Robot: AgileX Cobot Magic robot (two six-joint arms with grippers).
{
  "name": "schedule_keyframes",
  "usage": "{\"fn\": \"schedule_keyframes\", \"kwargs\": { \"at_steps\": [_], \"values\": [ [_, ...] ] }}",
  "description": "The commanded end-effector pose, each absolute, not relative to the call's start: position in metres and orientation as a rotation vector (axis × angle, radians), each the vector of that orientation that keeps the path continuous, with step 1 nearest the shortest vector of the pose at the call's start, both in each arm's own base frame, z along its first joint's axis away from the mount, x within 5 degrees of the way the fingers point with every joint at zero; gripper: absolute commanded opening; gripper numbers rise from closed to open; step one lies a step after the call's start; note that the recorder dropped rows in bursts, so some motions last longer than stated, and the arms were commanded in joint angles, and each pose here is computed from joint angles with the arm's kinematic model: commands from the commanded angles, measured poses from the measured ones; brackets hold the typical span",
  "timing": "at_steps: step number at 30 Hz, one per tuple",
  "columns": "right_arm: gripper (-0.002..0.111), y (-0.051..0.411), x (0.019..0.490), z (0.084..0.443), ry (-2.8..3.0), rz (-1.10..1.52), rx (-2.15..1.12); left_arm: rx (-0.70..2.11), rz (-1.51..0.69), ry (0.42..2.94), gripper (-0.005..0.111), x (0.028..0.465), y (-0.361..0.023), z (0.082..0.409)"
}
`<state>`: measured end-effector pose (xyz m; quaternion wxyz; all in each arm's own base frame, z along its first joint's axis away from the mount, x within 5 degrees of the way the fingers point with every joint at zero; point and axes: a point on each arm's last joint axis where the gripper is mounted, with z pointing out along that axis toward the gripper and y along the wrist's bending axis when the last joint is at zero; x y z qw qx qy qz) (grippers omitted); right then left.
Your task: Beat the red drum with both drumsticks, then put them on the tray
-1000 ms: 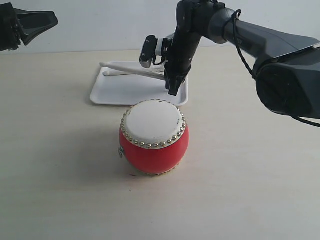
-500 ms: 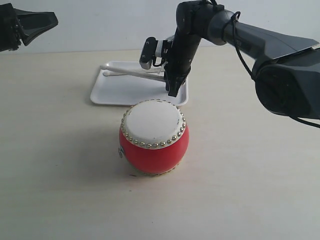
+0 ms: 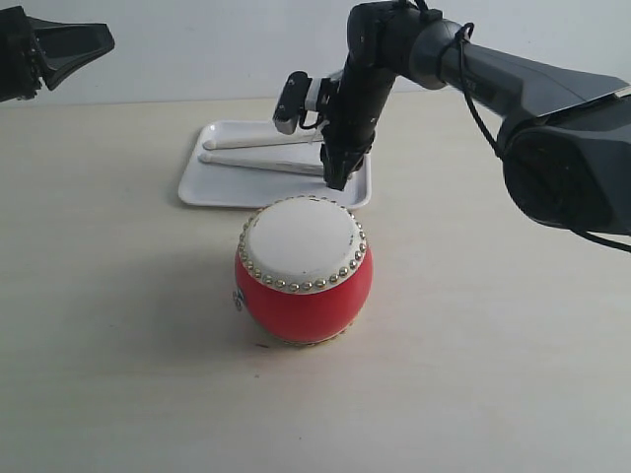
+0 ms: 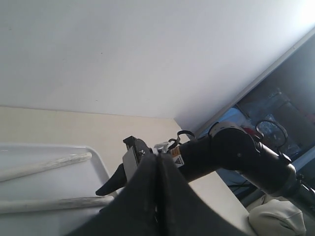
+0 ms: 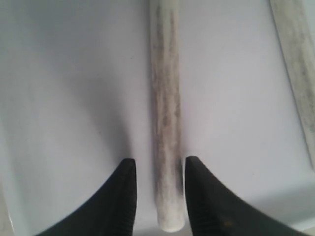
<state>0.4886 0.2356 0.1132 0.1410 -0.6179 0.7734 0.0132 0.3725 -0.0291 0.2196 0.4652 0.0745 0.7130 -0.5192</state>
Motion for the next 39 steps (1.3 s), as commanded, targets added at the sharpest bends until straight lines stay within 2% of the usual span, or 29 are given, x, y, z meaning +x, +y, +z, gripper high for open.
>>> {"fn": "schedule_keyframes", "kwargs": {
  "at_steps": [1,6,9,11,13,15,20,21,24,27,30,34,39],
  "values": [
    [0.034,0.232,0.492,0.121,2.299,0.001,-1.674,0.188,-1.277,1.738,0.000,0.372,-0.029,0.224],
    [0.034,0.228,0.486,0.161,2.387,0.012,-1.521,0.262,-1.231,1.711,0.000,0.366,-0.030,0.239],
    [0.033,0.231,0.478,0.195,2.385,0.109,-1.447,0.292,-1.129,1.746,0.000,0.362,-0.029,0.250],
    [0.029,0.229,0.476,0.210,2.445,0.128,-1.291,0.282,-1.010,1.809,0.000,0.362,-0.029,0.252],
    [0.018,0.228,0.474,0.223,2.464,0.138,-1.206,0.252,-0.863,1.872,0.000,0.361,-0.035,0.253],
    [0.001,0.227,0.471,0.235,2.488,0.157,-1.115,0.243,-0.670,1.940,0.000,0.361,-0.047,0.256],
    [0.000,0.220,0.455,0.240,2.549,0.163,-1.108,0.271,-0.217,2.001,0.000,0.348,-0.078,0.272],
    [0.000,0.218,0.451,0.240,2.564,0.164,-1.113,0.266,-0.185,2.004,0.000,0.346,-0.080,0.274],
    [0.000,0.207,0.431,0.245,2.616,0.229,-1.127,0.289,-0.171,1.992,0.000,0.343,-0.085,0.278],
    [0.000,0.193,0.406,0.258,2.579,0.515,-1.170,0.318,-0.169,1.984,0.000,0.342,-0.086,0.279],
    [0.000,0.177,0.380,0.274,2.517,0.659,-1.196,0.358,-0.190,1.969,0.000,0.342,-0.089,0.279],
    [0.000,0.160,0.360,0.288,2.403,0.535,-1.031,0.390,-0.212,1.966,0.000,0.340,-0.091,0.276],
    [0.000,0.145,0.334,0.330,2.183,0.456,-0.796,0.364,-0.258,1.986,0.000,0.334,-0.092,0.269]
  ]
}}
